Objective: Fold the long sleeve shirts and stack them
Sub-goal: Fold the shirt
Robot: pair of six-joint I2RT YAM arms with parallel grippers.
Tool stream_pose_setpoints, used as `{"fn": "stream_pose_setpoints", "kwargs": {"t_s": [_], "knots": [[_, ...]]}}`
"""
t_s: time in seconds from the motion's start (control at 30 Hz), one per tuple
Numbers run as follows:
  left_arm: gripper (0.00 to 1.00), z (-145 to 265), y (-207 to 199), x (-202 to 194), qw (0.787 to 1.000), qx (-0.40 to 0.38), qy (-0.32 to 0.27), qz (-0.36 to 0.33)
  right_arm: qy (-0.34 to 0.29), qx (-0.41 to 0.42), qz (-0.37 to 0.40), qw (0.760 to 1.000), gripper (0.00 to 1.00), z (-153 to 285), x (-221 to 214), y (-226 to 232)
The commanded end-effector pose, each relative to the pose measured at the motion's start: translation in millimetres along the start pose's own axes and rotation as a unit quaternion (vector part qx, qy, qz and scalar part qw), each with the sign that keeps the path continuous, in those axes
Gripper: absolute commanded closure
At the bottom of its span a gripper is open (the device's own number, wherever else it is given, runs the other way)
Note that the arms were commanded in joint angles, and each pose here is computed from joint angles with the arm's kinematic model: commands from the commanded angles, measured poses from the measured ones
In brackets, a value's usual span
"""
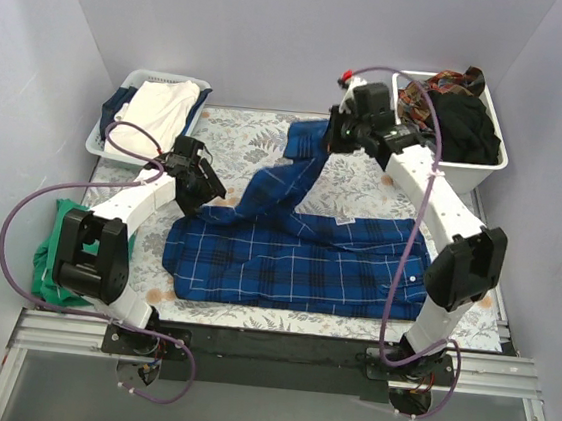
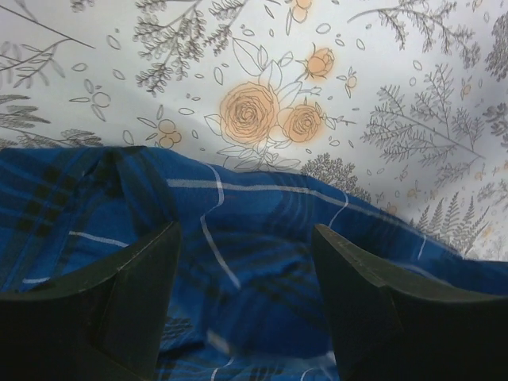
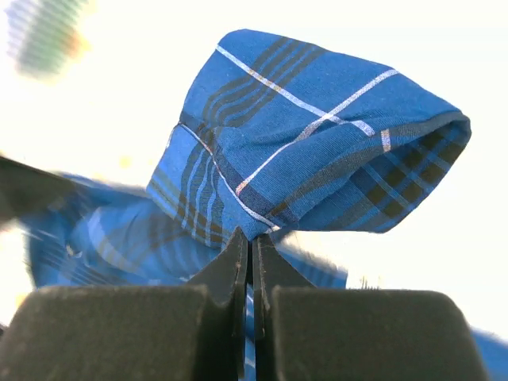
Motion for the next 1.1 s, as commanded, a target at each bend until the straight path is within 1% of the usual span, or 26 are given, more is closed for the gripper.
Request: {"fn": "stream_pose_setpoints", "kwargs": {"t_s": [0.0, 0.13, 0.17, 0.27, 0.3, 0.33, 0.37, 0.4, 0.43, 0.47, 0.5, 0.53, 0.57, 0.6, 0.63, 0.67, 0.7, 0.8, 0.87, 1.0, 1.07], "knots": [[0.36, -6.4, -6.4, -6.2, 0.999, -0.031, 0.03, -0.028, -0.145, 0.086, 0.063, 0.984, 0.99, 79.4, 75.3, 50.2], [0.42, -15.4, -9.1, -13.3, 0.996, -0.044, 0.061, -0.044, -0.157, 0.154, 0.084, 0.972, 0.99, 101.0, 78.1, 70.0], [0.44, -16.4, -9.8, -13.7, 0.996, -0.045, 0.064, -0.045, -0.149, 0.181, 0.09, 0.968, 0.99, 103.5, 73.2, 76.2], [0.46, -20.2, -11.2, -16.2, 0.995, -0.047, 0.073, -0.05, -0.128, 0.22, 0.093, 0.963, 0.99, 107.9, 53.3, 80.9], [0.47, -21.4, -10.7, -16.6, 0.995, -0.046, 0.075, -0.05, -0.135, 0.23, 0.097, 0.959, 0.99, 120.4, 49.9, 83.7], [0.47, -23.0, -10.3, -17.4, 0.995, -0.045, 0.076, -0.052, -0.124, 0.231, 0.096, 0.96, 0.99, 115.8, 38.6, 80.4], [0.48, -26.0, -8.0, -19.2, 0.995, -0.04, 0.079, -0.053, -0.124, 0.237, 0.102, 0.958, 0.99, 120.2, 33.5, 80.7], [0.48, -28.3, -7.0, -20.5, 0.994, -0.038, 0.083, -0.054, -0.136, 0.245, 0.11, 0.954, 0.99, 136.3, 30.1, 82.5], [0.48, -30.4, -5.9, -20.9, 0.994, -0.035, 0.084, -0.058, -0.124, 0.243, 0.11, 0.956, 0.99, 134.0, 16.7, 77.5], [0.49, -35.0, -3.9, -22.3, 0.994, -0.029, 0.088, -0.059, -0.127, 0.245, 0.117, 0.954, 0.99, 139.4, 11.3, 76.2], [0.5, -37.0, -3.1, -23.2, 0.994, -0.025, 0.09, -0.059, -0.143, 0.248, 0.123, 0.95, 0.99, 159.2, 6.1, 76.3], [0.5, -39.8, 0.0, -24.1, 0.994, -0.015, 0.093, -0.058, -0.148, 0.244, 0.124, 0.95, 0.99, 164.9, 1.0, 73.3], [0.51, -44.3, 2.7, -25.8, 0.994, -0.006, 0.097, -0.058, -0.143, 0.223, 0.116, 0.957, 0.99, 161.3, -10.5, 63.5], [0.51, -46.1, 4.5, -27.1, 0.993, 0.0, 0.099, -0.059, -0.167, 0.22, 0.116, 0.954, 0.99, 182.1, -13.8, 62.8], [0.53, -47.3, 6.2, -28.2, 0.993, 0.006, 0.102, -0.058, -0.173, 0.214, 0.115, 0.954, 0.99, 187.8, -18.4, 60.0], [0.54, -49.0, 7.9, -28.2, 0.993, 0.013, 0.102, -0.058, -0.174, 0.194, 0.105, 0.96, 0.99, 186.9, -26.8, 51.4], [0.54, -52.1, 10.0, -29.1, 0.993, 0.018, 0.105, -0.058, -0.193, 0.194, 0.099, 0.957, 0.99, 204.7, -30.7, 51.1], [0.57, -57.8, 16.4, -31.1, 0.992, 0.042, 0.106, -0.056, -0.203, 0.179, 0.086, 0.959, 0.99, 221.3, -49.8, 41.4], [0.58, -61.2, 17.9, -31.0, 0.992, 0.047, 0.107, -0.055, -0.197, 0.18, 0.076, 0.961, 0.99, 227.8, -60.6, 38.9], [0.6, -70.4, 16.2, -29.4, 0.991, 0.057, 0.113, -0.053, -0.158, 0.192, 0.066, 0.966, 0.99, 237.3, -91.8, 33.9], [0.61, -76.1, 15.2, -27.2, 0.99, 0.063, 0.115, -0.052, -0.122, 0.193, 0.056, 0.972, 0.99, 236.0, -111.2, 29.2]]}}
Point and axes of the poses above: each gripper's point midway between its finger pads, its own z axis back along the fingers, its own y axis along the line the jaws close on, x = y × z, the point moved 5 cm from there along z, back along the fingers, and after that the axes turned 5 degrees about -z, right-handed, at the moved point
